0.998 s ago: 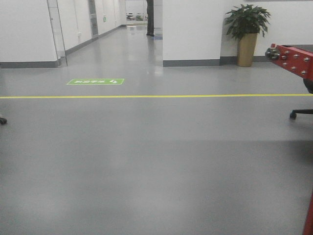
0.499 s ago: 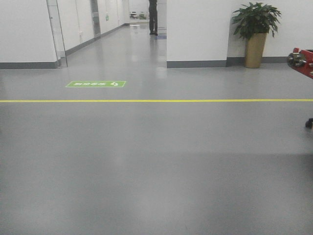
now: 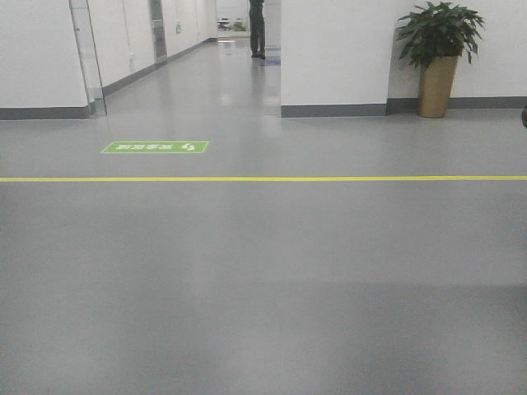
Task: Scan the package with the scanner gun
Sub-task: 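Drive the base forward along the corridor up to the red table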
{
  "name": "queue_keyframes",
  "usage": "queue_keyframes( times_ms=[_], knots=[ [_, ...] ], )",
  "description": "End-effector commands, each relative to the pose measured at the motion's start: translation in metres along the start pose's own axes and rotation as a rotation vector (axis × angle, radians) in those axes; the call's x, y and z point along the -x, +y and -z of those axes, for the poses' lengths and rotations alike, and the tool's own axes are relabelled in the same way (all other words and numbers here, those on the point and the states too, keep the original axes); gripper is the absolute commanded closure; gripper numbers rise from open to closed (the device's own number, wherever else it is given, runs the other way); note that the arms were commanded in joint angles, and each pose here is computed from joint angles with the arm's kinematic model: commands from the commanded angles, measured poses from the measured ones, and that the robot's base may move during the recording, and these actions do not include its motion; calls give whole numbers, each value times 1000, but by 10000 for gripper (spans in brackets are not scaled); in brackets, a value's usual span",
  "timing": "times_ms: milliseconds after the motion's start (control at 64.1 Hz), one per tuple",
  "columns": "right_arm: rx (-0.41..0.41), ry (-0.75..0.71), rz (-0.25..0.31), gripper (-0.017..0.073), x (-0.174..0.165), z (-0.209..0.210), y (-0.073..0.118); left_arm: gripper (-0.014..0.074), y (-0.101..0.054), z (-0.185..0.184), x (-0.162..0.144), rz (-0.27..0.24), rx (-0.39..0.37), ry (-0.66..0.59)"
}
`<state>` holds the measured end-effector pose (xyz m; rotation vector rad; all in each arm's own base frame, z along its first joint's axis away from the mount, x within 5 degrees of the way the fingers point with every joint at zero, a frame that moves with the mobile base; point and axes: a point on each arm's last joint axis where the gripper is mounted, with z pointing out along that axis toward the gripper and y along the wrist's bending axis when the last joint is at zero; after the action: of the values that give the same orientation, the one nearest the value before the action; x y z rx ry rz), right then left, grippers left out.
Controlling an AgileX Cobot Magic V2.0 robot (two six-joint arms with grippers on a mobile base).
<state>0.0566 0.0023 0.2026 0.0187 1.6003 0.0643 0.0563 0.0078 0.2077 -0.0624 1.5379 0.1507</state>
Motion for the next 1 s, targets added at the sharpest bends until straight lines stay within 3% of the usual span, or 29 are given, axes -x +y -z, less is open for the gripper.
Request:
queue_keyframes(
  times_ms=[0,983],
  knots=[
    [-2,-22,6,722,2,0,0,705,0,0,3,8,-6,-25],
    [-2,-22,6,722,2,0,0,705,0,0,3,8,-6,-25]
  ],
)
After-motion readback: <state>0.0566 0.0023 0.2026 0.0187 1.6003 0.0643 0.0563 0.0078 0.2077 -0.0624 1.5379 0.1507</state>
